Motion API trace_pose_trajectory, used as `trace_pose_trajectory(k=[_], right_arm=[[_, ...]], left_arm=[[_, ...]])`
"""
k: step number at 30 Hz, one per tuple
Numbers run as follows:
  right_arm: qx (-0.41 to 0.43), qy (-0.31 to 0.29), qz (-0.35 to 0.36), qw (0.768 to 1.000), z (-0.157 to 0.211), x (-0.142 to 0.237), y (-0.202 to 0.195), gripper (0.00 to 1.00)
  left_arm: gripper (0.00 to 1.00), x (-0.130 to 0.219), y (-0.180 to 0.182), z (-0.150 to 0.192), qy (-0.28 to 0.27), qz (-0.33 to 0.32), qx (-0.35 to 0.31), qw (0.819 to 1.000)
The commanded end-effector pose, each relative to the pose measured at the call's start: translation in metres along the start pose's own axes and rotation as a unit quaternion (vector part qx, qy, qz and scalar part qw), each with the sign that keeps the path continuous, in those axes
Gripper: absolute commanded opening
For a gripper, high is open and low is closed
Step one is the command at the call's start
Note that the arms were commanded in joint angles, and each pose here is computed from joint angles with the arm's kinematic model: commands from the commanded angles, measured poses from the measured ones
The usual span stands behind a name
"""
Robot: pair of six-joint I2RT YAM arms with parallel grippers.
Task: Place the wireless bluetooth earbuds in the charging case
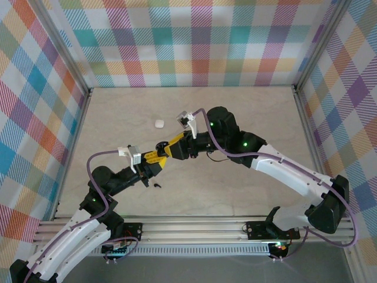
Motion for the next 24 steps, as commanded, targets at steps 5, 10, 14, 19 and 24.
trace_pose_trajectory(k=[5,10,14,19,24], right_arm=[[0.019,-0.011,0.034,0.999,-0.014,0.007,-0.001,0.46],[0.031,-0.013,0.073,0.997,-0.019,0.021,-0.001,0.48],[0.041,-0.020,0.084,0.995,-0.021,0.031,0.004,0.49],[0.032,-0.023,0.073,0.997,-0.018,0.032,0.006,0.49],[0.016,-0.019,0.061,0.998,-0.012,0.029,0.007,0.48]], left_arm=[[0.00,0.004,-0.012,-0.006,-0.014,0.030,-0.023,0.999],[0.00,0.006,-0.012,-0.006,-0.018,0.026,-0.024,0.999],[0.00,0.005,-0.011,-0.005,-0.016,0.024,-0.022,0.999],[0.00,0.005,-0.012,-0.007,-0.014,0.025,-0.024,0.999],[0.00,0.004,-0.011,-0.005,-0.010,0.021,-0.022,0.999]])
Point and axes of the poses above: each hand's point on the last joint's axis, 136 mm out from that joint toward the fingers, its own x axis back along the fingers, its own y axis along the line the jaws close on, z = x × y, the point moved 6 cm from there along x, back along the fingers, and after that the axes turned 11 degrees about x, right-handed, at the moved point
